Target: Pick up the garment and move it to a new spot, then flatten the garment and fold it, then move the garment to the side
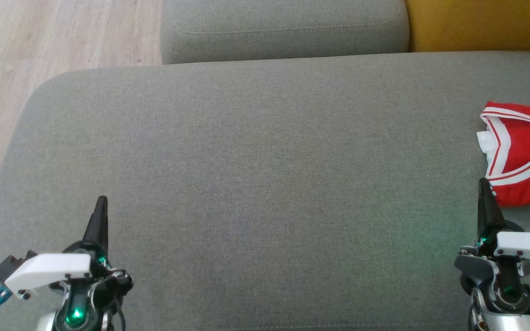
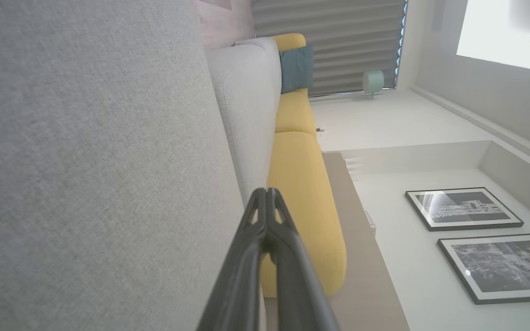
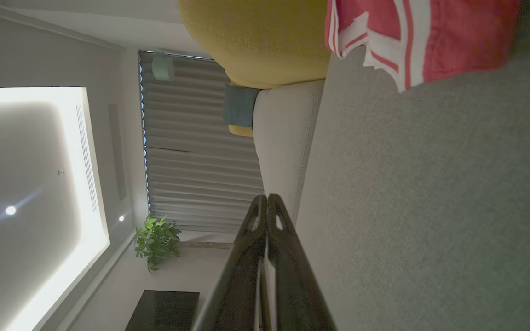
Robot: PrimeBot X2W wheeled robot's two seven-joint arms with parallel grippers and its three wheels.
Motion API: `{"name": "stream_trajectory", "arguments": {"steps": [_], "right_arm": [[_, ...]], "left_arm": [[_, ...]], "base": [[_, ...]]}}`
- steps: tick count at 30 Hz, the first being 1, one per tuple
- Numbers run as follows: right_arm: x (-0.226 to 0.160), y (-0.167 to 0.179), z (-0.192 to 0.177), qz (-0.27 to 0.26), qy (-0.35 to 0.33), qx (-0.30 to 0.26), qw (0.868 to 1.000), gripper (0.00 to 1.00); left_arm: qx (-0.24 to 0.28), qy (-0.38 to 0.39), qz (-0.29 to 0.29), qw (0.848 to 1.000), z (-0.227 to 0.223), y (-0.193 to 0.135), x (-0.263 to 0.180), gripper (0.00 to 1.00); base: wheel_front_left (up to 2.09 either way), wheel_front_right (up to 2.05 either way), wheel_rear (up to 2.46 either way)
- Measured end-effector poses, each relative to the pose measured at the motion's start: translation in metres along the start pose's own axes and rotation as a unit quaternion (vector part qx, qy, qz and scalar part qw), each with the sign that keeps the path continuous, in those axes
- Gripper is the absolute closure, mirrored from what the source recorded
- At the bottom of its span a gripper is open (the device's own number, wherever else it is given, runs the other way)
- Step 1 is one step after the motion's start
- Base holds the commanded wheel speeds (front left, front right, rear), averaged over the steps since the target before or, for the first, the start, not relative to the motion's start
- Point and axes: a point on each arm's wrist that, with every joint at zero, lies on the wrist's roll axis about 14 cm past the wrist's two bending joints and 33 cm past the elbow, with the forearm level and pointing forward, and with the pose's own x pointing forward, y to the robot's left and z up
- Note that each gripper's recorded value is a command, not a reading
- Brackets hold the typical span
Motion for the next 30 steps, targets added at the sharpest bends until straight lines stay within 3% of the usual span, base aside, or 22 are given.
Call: {"name": "stream_trajectory", "arguments": {"steps": [13,30], "right_arm": [[-0.009,0.006,0.006,0.017,-0.004,0.071,0.997,1.00],[-0.009,0.007,0.007,0.019,-0.005,0.073,0.997,1.00]], "left_arm": [[-0.067,-0.003,-0.034,0.997,0.007,-0.015,-0.002,1.00],[-0.069,-0.004,-0.034,0.997,0.007,-0.015,-0.002,1.00]], "base": [[0.00,0.00,0.00],[0.00,0.00,0.00]]}}
